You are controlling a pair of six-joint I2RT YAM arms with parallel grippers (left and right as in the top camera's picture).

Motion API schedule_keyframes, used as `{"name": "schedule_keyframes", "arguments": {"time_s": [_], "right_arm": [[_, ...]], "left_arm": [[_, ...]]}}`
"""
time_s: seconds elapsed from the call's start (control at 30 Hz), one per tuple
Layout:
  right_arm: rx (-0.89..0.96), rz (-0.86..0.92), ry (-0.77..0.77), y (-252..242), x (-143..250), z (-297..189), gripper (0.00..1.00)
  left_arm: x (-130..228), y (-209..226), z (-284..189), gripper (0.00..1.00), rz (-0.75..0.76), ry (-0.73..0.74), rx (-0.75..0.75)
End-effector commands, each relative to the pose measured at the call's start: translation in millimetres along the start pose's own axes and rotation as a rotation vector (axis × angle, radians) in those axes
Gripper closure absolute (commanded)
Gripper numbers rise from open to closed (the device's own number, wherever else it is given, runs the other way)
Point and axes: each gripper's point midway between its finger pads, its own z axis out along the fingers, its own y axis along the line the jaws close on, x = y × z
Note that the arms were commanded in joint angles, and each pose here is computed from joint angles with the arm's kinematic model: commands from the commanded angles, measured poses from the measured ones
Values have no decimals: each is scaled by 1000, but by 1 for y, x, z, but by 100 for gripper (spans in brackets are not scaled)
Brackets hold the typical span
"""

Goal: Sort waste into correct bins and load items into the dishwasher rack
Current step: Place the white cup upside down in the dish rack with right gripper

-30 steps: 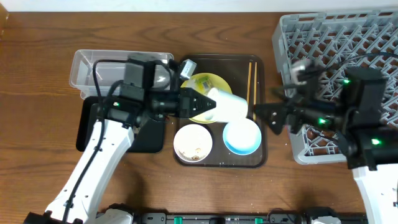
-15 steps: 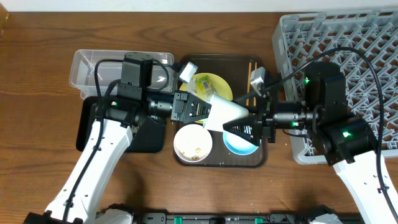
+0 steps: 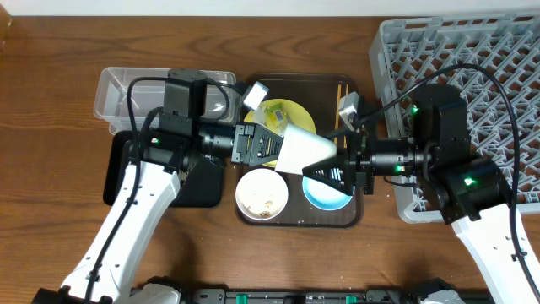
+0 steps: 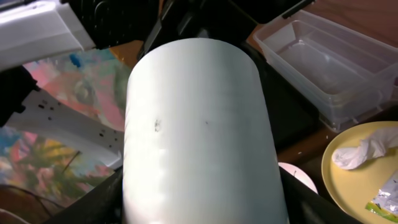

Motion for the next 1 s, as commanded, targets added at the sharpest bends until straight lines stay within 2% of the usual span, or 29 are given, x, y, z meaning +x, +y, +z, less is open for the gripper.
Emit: {"name": "schedule_keyframes", "arguments": {"time_s": [0.0,0.07,0.13,0.27,0.4,0.5,0.57,0.77,0.97], "right_arm": [[64,-3,-27,-11,-7,-11,41],[127,19,-53,-22,-10,-24,42],[225,84,-94,-38,-14,-43,45],[613,307,-212,-96,-5,-113,53],[1094,604,-235,-146,50,-196,52],[1323,776,-176,-158,93,-233,53],[1370,848,-116,-162,112,-237,53],[1339,1008,67,-183,151,-224,52],[1289,1108,155,-208,173,-209,49]], "left_arm": [[-1,-12,-1,57,29,12,33],[-1,-12,-1,48,29,12,33],[-1,-12,-1,44,28,12,33],[-1,-12,-1,41,29,12,33],[-1,-12,-1,40,29,11,33],[-1,-12,-1,39,29,11,33],[-1,-11,-1,39,29,11,32],[-3,-8,-1,39,28,1,9],[-2,-8,-1,39,27,1,9]]}}
